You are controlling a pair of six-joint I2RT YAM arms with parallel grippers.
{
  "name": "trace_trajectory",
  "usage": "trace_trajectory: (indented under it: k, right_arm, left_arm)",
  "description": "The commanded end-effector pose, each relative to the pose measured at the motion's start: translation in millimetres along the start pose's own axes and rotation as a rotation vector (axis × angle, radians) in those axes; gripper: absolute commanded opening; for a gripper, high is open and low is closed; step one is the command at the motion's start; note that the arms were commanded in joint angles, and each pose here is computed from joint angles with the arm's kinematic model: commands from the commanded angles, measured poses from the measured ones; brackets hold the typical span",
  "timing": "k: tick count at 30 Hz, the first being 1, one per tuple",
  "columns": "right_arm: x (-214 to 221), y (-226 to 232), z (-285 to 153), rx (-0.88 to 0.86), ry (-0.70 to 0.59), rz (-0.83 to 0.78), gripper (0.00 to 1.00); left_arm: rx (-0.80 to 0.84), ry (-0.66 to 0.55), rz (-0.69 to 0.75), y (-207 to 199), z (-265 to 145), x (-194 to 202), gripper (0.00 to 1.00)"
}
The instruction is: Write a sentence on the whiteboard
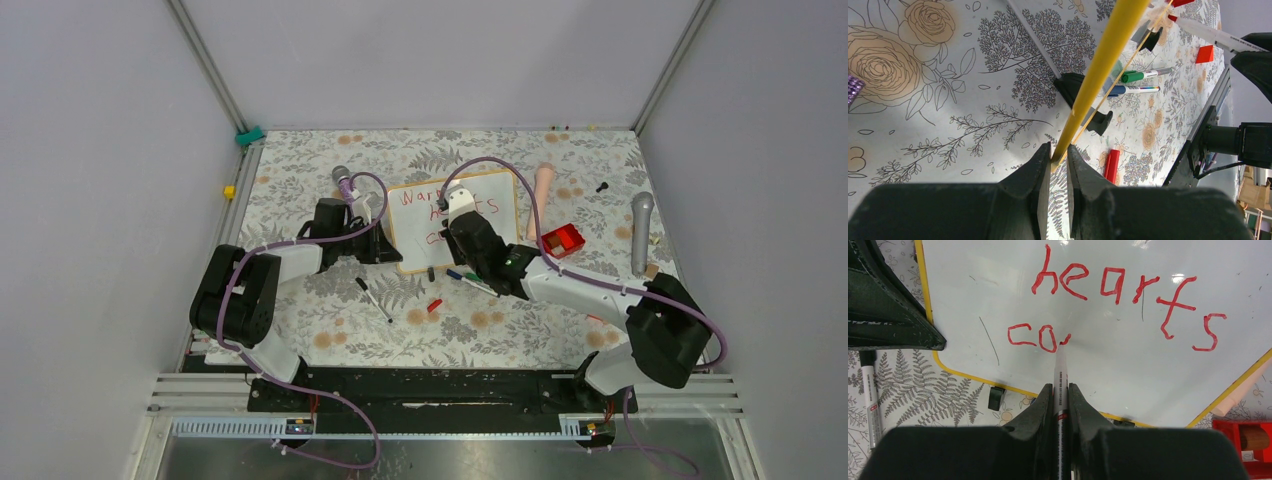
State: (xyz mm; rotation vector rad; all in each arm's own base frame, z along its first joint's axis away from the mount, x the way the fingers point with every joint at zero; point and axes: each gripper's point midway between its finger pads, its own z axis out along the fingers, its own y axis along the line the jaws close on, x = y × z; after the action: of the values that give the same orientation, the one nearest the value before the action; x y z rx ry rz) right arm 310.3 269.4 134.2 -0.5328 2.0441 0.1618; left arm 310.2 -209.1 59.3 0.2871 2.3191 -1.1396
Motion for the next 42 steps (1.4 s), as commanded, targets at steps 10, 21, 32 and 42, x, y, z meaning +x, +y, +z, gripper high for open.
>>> trace_trajectory:
  k: [10,21,32,42]
  right_arm:
    - [-21,-10,7,0.053,-0.036,0.007,0.00]
    - [-19,-15,9,0.077,-0.031,-0.004,0.00]
    - [-20,-19,10,0.093,-0.031,0.000,0.00]
    - [-20,-26,9,0.111,-0.025,0.008,0.00]
  left_arm:
    - [-0.021,-0.052,0.043,4,0,-21,0.00]
    - [-0.021,-0.051,0.042,4,0,-21,0.00]
    - [-0.022,-0.051,0.042,4,0,-21,0.00]
    - [-0.022,-0.053,0.044,4,0,-22,0.00]
